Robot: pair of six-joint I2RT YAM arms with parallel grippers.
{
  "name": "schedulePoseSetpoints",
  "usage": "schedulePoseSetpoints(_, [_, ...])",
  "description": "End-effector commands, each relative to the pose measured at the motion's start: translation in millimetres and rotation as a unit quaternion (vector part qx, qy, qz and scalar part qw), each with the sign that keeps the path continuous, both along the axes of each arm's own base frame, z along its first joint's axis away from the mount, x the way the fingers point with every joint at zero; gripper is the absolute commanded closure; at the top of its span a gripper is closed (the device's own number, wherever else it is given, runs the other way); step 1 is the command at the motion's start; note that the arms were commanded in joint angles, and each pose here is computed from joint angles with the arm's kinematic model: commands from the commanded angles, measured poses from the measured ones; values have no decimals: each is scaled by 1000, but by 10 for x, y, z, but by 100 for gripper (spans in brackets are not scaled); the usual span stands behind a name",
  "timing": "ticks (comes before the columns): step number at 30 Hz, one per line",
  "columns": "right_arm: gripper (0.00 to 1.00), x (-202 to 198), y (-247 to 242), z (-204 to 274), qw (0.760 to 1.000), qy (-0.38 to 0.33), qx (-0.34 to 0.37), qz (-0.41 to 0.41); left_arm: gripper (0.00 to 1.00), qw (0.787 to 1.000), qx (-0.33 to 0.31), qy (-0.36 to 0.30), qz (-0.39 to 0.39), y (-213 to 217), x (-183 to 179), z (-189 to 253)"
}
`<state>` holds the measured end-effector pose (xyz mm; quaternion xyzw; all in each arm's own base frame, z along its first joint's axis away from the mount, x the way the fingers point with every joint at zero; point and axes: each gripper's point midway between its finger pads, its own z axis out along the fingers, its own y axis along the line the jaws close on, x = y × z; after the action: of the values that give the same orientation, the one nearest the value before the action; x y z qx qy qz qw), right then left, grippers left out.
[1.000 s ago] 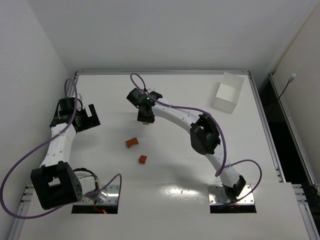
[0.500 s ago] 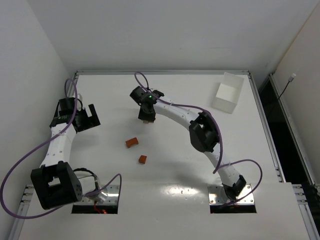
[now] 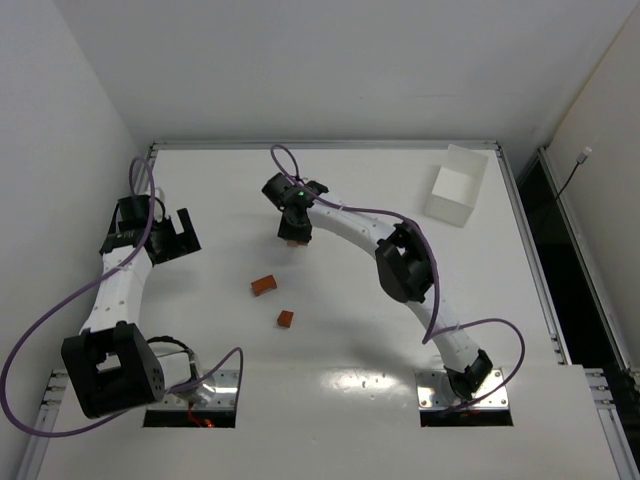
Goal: Build the wood block tower
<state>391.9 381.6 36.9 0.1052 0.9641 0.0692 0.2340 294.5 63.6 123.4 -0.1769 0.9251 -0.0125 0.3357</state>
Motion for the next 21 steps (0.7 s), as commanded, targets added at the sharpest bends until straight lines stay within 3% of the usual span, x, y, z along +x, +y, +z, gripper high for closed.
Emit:
schedulePoseSetpoints(1, [100,112,69,12,1000,-14,12,2,0,1000,-2,-8,5,23,52,10])
schedulePoseSetpoints(19, [100,327,-28,-91,1000,-23,7,5,0,1000,-5,-9,2,7,55,11])
schedulePoseSetpoints(21, [96,360,-70,-92,1000,-24,4,5,0,1000,-5,-9,2,7,55,11])
